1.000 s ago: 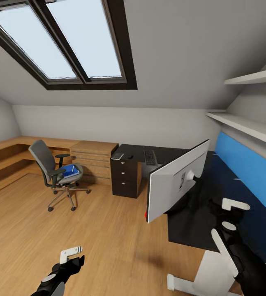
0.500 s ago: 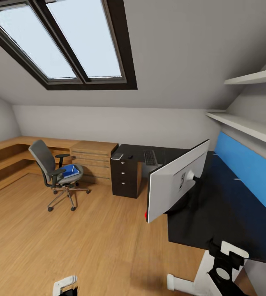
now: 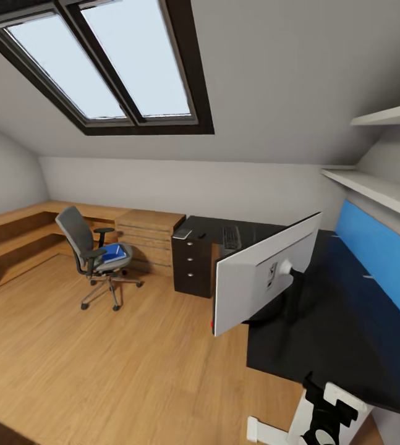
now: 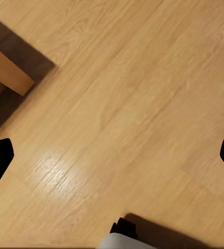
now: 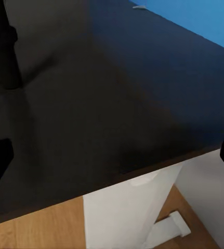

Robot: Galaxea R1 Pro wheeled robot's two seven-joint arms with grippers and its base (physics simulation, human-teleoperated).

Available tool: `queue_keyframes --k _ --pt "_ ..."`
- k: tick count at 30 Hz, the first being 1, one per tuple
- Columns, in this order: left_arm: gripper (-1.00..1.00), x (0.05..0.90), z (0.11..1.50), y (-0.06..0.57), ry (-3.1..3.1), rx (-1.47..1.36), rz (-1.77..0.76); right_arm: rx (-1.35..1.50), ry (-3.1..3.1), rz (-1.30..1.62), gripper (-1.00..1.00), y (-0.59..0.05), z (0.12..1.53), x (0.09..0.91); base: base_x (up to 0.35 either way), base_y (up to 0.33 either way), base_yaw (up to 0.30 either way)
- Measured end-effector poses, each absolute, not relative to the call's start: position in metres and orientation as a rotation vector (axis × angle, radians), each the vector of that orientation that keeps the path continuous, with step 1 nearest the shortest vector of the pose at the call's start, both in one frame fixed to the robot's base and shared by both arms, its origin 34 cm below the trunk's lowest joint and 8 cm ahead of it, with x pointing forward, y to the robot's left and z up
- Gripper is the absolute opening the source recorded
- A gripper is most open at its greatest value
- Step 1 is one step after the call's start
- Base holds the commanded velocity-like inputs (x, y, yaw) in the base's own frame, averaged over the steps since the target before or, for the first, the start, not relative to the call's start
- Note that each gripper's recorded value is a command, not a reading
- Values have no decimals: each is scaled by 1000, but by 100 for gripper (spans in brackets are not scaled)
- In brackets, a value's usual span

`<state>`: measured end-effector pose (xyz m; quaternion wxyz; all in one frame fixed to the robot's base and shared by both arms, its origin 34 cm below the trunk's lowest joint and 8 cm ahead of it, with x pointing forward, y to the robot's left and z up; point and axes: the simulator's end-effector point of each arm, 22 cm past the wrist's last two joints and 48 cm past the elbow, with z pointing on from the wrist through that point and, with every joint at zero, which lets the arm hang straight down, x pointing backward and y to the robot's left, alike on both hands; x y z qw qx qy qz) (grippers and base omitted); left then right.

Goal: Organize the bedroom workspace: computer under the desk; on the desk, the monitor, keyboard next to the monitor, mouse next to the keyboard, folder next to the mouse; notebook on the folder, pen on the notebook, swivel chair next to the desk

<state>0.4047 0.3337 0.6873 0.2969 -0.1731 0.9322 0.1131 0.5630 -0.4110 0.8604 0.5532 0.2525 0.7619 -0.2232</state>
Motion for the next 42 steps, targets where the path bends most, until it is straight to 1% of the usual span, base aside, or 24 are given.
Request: queue_keyframes --k 28,32,42 --pt "100 405 688 336 2470 -468 304 546 1838 -481 100 -401 850 564 0 -11 0" --pt "100 405 688 336 2469 -471 303 538 1842 -483 100 -400 848 563 0 43 -162" --pt "100 405 688 334 2470 -467 302 518 1844 -485 100 -398 849 564 63 166 -249"
